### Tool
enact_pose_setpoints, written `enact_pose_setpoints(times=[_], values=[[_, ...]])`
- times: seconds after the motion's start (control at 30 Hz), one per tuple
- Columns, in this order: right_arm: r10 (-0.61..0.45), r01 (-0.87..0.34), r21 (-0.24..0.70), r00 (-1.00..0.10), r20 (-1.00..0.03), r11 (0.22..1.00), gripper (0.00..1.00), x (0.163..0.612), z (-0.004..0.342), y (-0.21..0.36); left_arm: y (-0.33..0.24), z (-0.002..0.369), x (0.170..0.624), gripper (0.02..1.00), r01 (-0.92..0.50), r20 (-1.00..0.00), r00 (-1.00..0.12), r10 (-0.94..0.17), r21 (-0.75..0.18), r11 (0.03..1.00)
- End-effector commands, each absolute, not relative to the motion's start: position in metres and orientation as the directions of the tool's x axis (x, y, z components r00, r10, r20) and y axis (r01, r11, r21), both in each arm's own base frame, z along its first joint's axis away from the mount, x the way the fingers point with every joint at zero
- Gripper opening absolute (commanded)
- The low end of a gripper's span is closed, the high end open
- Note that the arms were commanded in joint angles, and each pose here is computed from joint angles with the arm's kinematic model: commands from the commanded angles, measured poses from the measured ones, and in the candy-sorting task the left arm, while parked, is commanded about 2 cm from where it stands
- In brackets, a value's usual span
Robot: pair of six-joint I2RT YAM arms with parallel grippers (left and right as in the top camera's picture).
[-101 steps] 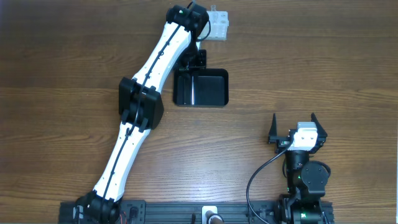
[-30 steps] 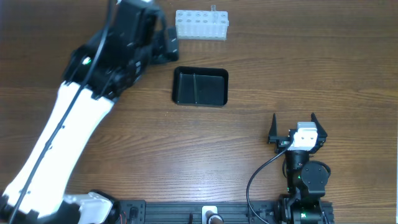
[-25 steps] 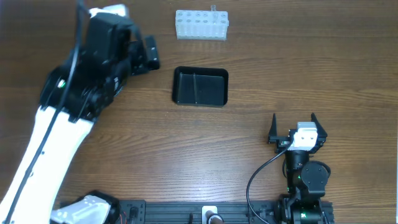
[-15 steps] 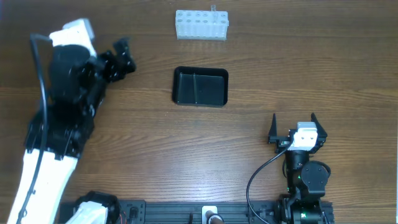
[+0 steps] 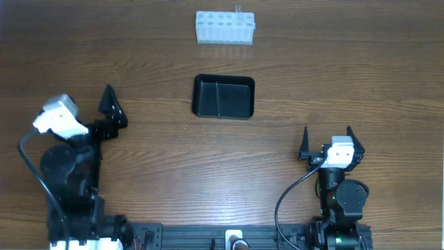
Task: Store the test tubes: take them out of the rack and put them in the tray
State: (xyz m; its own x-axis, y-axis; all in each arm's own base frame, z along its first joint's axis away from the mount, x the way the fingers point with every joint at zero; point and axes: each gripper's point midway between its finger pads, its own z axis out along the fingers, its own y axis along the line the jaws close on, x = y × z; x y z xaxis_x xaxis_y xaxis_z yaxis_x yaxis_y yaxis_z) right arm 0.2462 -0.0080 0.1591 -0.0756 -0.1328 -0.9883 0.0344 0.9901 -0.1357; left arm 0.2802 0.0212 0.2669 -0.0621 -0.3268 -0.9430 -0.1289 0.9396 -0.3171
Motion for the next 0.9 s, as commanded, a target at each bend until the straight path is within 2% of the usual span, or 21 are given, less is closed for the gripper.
enact_pose_setpoints(times=[0.03,0.2,0.47,0.7,0.9], values=[[-0.128,0.023,-0.13,-0.075,-0.989,0.991,0.993,0.246,0.157,-0.005,0.019,0.246,0.266,0.998,-0.08,-0.982,-0.06,-0.182,-0.177,0.981],[-0.128,0.023,-0.13,-0.075,-0.989,0.991,0.991,0.246,0.157,-0.005,0.026,0.229,0.256,0.998,-0.099,-0.984,0.004,-0.178,-0.177,0.979],[-0.128,0.023,-0.13,-0.074,-0.989,0.991,0.993,0.246,0.158,-0.005,0.019,0.217,0.253,0.998,-0.035,-0.978,0.127,-0.166,-0.171,0.985],[-0.128,0.023,-0.13,-0.075,-0.989,0.991,0.991,0.246,0.157,-0.005,0.018,0.198,0.249,0.998,-0.037,-0.979,0.098,-0.179,-0.184,0.982],[-0.128,0.023,-0.13,-0.075,-0.989,0.991,0.993,0.246,0.157,-0.005,0.013,0.174,0.246,0.998,-0.038,-0.982,0.004,-0.189,-0.189,0.981]])
